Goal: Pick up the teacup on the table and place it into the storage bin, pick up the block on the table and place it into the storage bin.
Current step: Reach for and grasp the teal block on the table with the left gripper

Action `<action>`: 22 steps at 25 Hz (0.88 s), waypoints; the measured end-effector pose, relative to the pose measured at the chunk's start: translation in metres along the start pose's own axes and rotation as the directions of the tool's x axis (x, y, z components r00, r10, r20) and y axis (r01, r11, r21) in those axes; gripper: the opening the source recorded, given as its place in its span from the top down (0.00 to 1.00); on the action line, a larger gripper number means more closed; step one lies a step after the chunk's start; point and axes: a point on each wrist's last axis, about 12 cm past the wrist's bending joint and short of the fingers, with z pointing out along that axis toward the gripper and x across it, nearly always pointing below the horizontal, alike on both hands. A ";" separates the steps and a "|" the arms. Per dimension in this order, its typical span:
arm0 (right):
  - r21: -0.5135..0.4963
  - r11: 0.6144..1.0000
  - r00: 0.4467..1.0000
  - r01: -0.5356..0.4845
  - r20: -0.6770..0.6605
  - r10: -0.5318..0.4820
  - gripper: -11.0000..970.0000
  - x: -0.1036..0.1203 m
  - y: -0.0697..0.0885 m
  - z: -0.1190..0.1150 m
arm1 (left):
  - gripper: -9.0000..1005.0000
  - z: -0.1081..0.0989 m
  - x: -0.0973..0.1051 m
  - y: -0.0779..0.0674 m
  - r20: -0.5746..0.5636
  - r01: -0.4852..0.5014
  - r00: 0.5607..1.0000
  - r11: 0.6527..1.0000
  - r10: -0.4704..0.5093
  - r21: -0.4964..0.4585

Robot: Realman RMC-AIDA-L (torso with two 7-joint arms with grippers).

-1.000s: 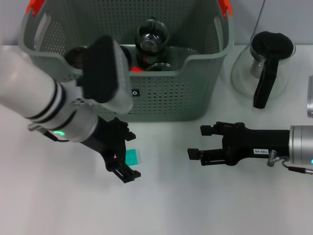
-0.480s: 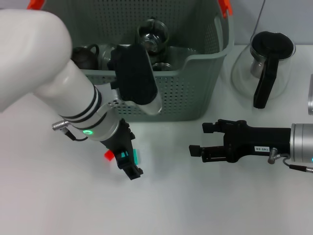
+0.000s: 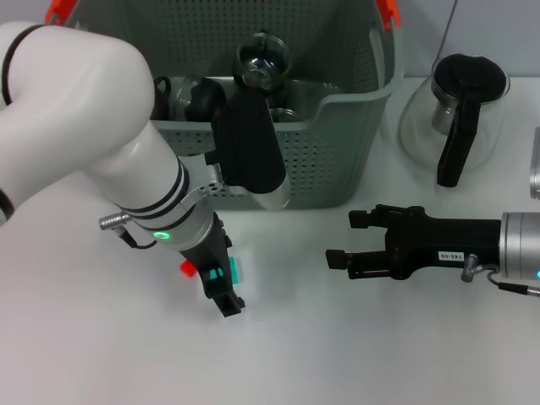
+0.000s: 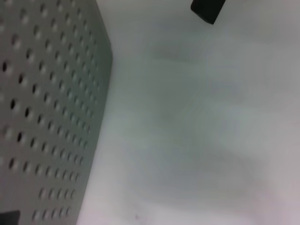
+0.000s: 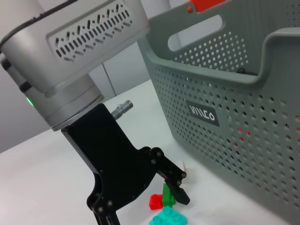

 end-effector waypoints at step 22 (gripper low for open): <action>-0.007 1.000 1.000 0.019 -0.013 -0.019 0.02 -0.006 0.000 0.006 | 0.27 0.003 -0.009 0.008 -0.084 0.000 0.996 1.000 -0.001 -0.011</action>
